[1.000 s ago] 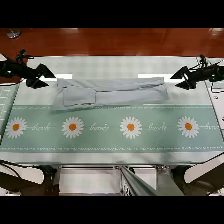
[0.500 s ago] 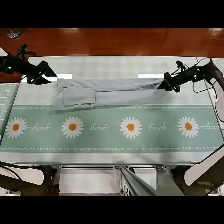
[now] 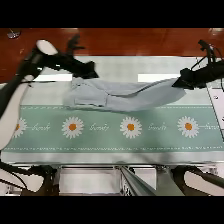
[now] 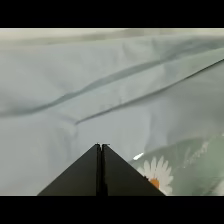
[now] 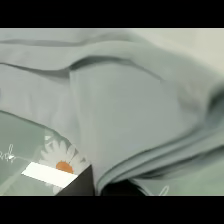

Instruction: Fold the shirts.

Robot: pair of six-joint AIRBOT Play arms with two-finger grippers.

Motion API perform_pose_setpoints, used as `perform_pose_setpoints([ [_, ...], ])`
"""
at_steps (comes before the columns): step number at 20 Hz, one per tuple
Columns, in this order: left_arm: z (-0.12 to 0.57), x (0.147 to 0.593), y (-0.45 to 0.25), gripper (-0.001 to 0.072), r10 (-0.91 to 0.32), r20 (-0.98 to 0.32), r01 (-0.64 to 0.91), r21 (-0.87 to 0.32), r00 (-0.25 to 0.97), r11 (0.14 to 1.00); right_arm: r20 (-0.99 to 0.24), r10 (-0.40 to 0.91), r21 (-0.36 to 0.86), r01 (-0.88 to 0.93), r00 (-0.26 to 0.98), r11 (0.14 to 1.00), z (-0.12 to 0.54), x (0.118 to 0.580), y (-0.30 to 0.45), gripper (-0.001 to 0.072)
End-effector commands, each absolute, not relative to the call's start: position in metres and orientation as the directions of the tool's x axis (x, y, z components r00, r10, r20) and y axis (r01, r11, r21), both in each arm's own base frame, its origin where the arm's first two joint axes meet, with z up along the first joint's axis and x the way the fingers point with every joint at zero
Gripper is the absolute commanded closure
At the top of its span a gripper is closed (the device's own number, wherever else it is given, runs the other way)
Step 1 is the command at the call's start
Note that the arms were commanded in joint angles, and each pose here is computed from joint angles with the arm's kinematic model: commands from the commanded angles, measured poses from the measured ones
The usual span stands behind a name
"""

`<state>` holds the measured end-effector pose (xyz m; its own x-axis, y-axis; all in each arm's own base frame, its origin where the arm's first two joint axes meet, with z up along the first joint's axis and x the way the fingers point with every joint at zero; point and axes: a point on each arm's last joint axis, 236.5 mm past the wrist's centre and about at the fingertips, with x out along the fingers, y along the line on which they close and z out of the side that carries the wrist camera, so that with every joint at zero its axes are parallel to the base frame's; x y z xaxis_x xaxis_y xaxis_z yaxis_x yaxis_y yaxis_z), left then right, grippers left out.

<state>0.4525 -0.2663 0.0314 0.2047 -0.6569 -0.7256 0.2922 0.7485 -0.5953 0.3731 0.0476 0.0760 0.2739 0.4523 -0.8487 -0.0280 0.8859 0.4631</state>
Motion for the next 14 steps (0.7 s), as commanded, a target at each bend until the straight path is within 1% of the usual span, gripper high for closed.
perform_pose_setpoints([
  [1, 0.014, 0.419, -0.389, 0.0691, -0.659, -0.709, 0.450, -0.517, 0.252, 0.728, -0.810, 0.428, 0.444, -0.058, 0.401, 0.894, 0.112, 0.316, 0.063, 0.0698],
  [3, -0.014, 0.382, -0.441, 0.0691, -0.671, -0.717, 0.454, -0.541, 0.190, 0.708, -0.785, 0.430, 0.446, -0.075, 0.447, 0.892, 0.132, 0.300, 0.068, 0.0698],
  [6, -0.059, 0.318, -0.491, 0.0690, -0.651, -0.757, 0.472, -0.557, 0.048, 0.683, -0.758, 0.428, 0.450, -0.081, 0.493, 0.889, 0.150, 0.291, 0.071, 0.0698],
  [8, -0.069, 0.280, -0.523, 0.0690, -0.673, -0.739, 0.464, -0.612, -0.047, 0.640, -0.751, 0.439, 0.463, -0.082, 0.493, 0.883, 0.152, 0.291, 0.074, 0.0697],
  [10, -0.068, 0.250, -0.540, 0.0690, -0.669, -0.731, 0.484, -0.638, -0.135, 0.599, -0.743, 0.435, 0.461, -0.081, 0.509, 0.884, 0.154, 0.294, 0.073, 0.0697],
  [11, -0.062, 0.246, -0.541, 0.0689, -0.664, -0.731, 0.506, -0.638, -0.158, 0.581, -0.743, 0.435, 0.461, -0.081, 0.509, 0.884, 0.153, 0.295, 0.073, 0.0697],
  [12, -0.050, 0.254, -0.535, 0.0689, -0.666, -0.727, 0.520, -0.638, -0.165, 0.568, -0.746, 0.433, 0.456, -0.085, 0.506, 0.886, 0.152, 0.295, 0.072, 0.0697],
  [13, -0.034, 0.274, -0.522, 0.0690, -0.666, -0.730, 0.524, -0.631, -0.152, 0.572, -0.746, 0.433, 0.455, -0.088, 0.505, 0.886, 0.152, 0.295, 0.072, 0.0697],
  [14, -0.018, 0.301, -0.502, 0.0690, -0.664, -0.739, 0.528, -0.611, -0.113, 0.590, -0.746, 0.436, 0.457, -0.088, 0.503, 0.885, 0.152, 0.295, 0.073, 0.0697],
])
